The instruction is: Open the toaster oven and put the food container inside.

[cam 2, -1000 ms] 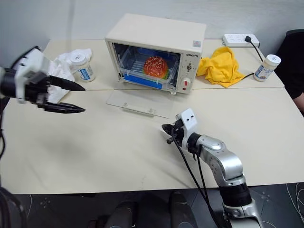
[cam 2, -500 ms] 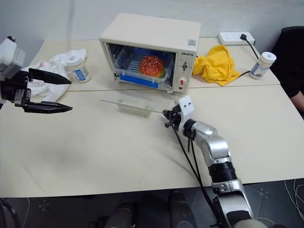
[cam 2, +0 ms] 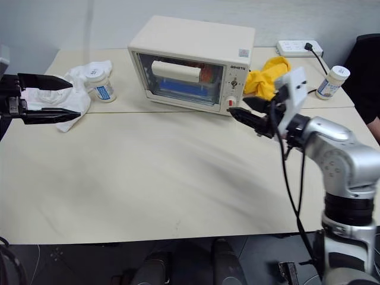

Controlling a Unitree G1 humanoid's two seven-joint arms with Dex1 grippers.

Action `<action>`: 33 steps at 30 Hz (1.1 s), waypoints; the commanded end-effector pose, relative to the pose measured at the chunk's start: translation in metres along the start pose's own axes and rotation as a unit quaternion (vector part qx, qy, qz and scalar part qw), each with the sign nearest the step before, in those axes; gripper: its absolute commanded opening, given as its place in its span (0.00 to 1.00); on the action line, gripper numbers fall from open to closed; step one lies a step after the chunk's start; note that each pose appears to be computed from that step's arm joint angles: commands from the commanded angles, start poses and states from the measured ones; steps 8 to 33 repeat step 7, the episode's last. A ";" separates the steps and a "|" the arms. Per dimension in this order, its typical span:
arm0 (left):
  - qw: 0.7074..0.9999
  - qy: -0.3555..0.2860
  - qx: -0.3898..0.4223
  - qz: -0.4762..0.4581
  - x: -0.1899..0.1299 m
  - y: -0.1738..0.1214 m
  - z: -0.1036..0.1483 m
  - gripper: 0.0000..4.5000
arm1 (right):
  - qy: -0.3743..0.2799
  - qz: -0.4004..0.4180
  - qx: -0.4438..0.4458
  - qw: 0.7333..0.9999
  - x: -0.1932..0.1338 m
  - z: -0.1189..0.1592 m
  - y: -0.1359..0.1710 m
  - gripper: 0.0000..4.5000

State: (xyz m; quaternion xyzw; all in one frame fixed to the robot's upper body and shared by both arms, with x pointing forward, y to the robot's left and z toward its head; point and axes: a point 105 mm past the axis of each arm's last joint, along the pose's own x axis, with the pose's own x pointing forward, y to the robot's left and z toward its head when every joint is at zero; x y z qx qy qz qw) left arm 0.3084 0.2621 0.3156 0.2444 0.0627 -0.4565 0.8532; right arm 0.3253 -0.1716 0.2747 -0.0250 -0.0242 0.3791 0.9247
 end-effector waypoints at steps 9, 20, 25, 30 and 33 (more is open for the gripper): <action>0.999 -0.012 0.014 0.029 -0.008 0.005 0.003 1.00 | -0.013 -0.010 0.002 1.000 -0.037 0.022 -0.003 1.00; 0.999 -0.012 0.014 0.029 -0.008 0.005 0.003 1.00 | -0.013 -0.010 0.002 1.000 -0.037 0.022 -0.003 1.00; 0.999 -0.012 0.014 0.029 -0.008 0.005 0.003 1.00 | -0.013 -0.010 0.002 1.000 -0.037 0.022 -0.003 1.00; 0.999 -0.012 0.014 0.029 -0.008 0.005 0.003 1.00 | -0.013 -0.010 0.002 1.000 -0.037 0.022 -0.003 1.00; 0.999 -0.012 0.014 0.029 -0.008 0.005 0.003 1.00 | -0.013 -0.010 0.002 1.000 -0.037 0.022 -0.003 1.00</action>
